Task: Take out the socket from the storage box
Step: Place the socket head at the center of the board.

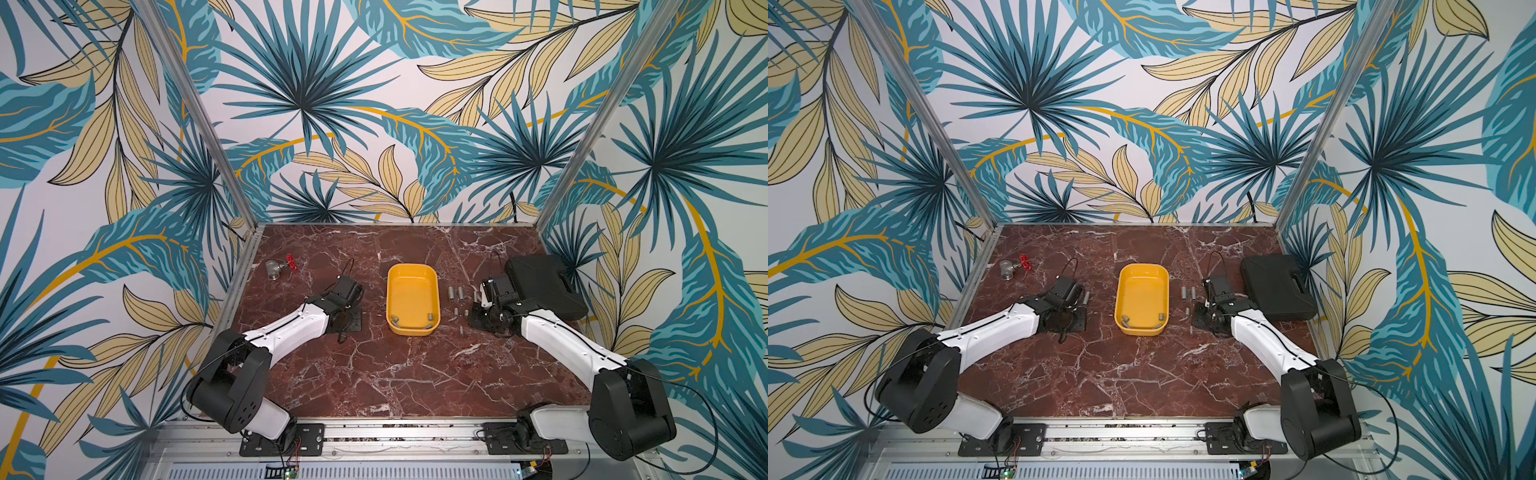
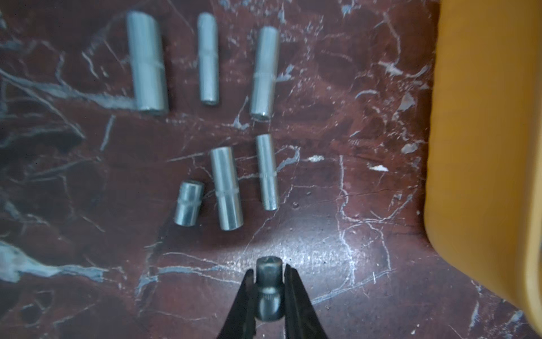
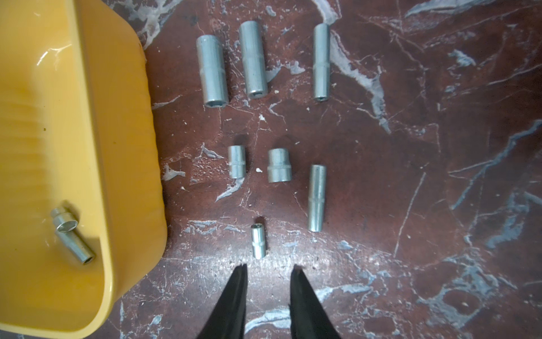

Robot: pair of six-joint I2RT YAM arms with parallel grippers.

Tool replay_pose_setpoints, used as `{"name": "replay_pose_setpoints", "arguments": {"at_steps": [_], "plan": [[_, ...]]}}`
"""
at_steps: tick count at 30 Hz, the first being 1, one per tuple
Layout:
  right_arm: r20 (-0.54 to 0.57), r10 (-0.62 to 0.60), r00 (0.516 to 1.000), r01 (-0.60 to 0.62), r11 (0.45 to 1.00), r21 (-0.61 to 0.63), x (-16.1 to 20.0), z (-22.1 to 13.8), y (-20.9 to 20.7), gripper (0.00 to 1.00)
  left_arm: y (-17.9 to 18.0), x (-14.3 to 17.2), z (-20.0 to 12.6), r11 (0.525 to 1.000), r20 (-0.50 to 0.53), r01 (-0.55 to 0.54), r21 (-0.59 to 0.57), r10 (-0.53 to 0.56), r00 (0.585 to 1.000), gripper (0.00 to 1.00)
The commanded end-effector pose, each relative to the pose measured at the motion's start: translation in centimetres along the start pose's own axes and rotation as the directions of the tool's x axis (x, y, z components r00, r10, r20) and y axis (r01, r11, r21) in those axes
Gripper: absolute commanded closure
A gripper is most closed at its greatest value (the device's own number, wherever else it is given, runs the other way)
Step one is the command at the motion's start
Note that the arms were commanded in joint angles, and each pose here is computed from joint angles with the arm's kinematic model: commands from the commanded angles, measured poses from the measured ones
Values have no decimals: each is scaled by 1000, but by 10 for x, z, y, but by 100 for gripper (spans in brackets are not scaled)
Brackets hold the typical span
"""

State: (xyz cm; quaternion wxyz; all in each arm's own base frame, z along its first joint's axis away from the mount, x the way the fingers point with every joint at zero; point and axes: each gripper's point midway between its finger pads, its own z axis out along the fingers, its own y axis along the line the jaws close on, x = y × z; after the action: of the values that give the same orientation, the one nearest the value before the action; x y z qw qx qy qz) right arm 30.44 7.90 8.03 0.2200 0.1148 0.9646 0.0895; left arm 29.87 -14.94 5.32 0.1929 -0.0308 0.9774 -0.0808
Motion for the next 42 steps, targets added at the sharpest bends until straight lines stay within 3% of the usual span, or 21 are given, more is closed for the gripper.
{"name": "replay_pose_setpoints", "arguments": {"at_steps": [1, 17, 23, 42], "plan": [[-12, 6, 1000, -6, 1000, 1, 3, 5, -2, 72, -8, 5, 8, 998, 3, 38, 49, -39, 999, 81], [-20, 5, 1000, -5, 1000, -1, 5, 7, -1, 72, 2, 28, 29, 1000, -62, 25, -16, -26, 998, 81], [-22, 4, 1000, -4, 1000, -1, 5, 7, -1, 73, 4, 34, 36, 999, -86, 22, -28, -25, 996, 74], [-10, -25, 1000, 25, 1000, -1, -7, -2, 4, 72, 4, 23, 24, 998, -50, 8, -58, -11, 999, 67]]}}
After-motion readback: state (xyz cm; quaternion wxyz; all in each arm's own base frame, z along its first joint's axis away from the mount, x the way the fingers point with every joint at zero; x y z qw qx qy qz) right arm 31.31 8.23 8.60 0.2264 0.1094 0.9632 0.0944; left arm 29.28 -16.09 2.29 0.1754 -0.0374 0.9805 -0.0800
